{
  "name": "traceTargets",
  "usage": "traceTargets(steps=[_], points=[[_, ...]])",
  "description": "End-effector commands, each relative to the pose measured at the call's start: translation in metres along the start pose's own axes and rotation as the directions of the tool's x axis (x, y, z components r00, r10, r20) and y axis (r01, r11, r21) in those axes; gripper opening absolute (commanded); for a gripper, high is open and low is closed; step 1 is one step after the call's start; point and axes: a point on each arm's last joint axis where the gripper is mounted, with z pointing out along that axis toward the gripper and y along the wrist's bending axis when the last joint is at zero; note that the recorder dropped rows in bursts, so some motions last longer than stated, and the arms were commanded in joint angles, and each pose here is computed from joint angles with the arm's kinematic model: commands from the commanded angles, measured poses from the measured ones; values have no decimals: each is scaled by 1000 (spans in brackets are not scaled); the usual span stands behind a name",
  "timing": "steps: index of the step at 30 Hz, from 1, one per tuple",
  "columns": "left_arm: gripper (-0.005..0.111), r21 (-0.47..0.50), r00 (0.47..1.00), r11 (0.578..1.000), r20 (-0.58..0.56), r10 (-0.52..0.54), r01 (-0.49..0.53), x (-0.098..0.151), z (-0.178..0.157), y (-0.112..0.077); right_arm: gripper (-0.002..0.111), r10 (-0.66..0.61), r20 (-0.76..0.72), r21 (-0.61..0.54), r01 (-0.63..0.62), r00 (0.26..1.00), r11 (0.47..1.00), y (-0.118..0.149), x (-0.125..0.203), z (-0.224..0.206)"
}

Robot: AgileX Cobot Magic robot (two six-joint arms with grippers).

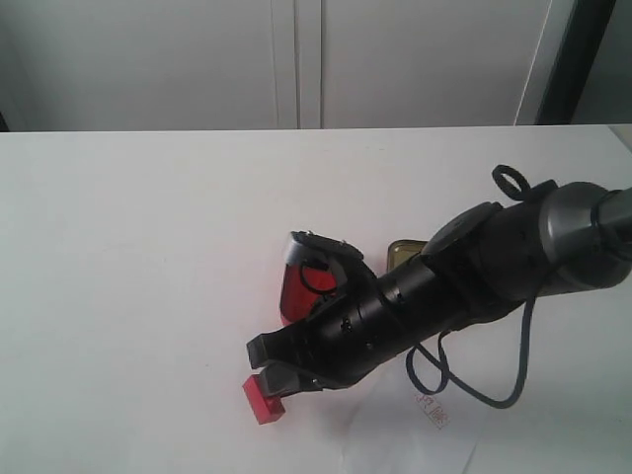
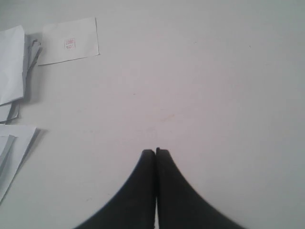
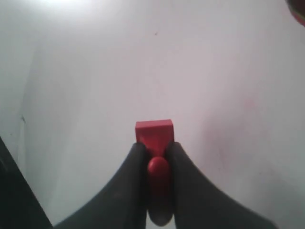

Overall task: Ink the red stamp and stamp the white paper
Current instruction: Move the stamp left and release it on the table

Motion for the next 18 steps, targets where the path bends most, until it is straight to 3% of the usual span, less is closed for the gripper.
traceTargets(steps=[1, 12, 18], points=[[0, 7, 1000, 1000, 1, -11, 11, 1, 0, -1, 0, -3, 20, 27, 2, 1000, 1000, -5, -2, 4], [0, 7, 1000, 1000, 1, -11, 11, 1, 0, -1, 1, 32, 23, 51, -33, 999, 998, -14, -2, 10], [0, 7, 1000, 1000, 1, -11, 11, 1, 0, -1, 21, 44, 29, 55, -45, 999, 997, -16, -3, 9]])
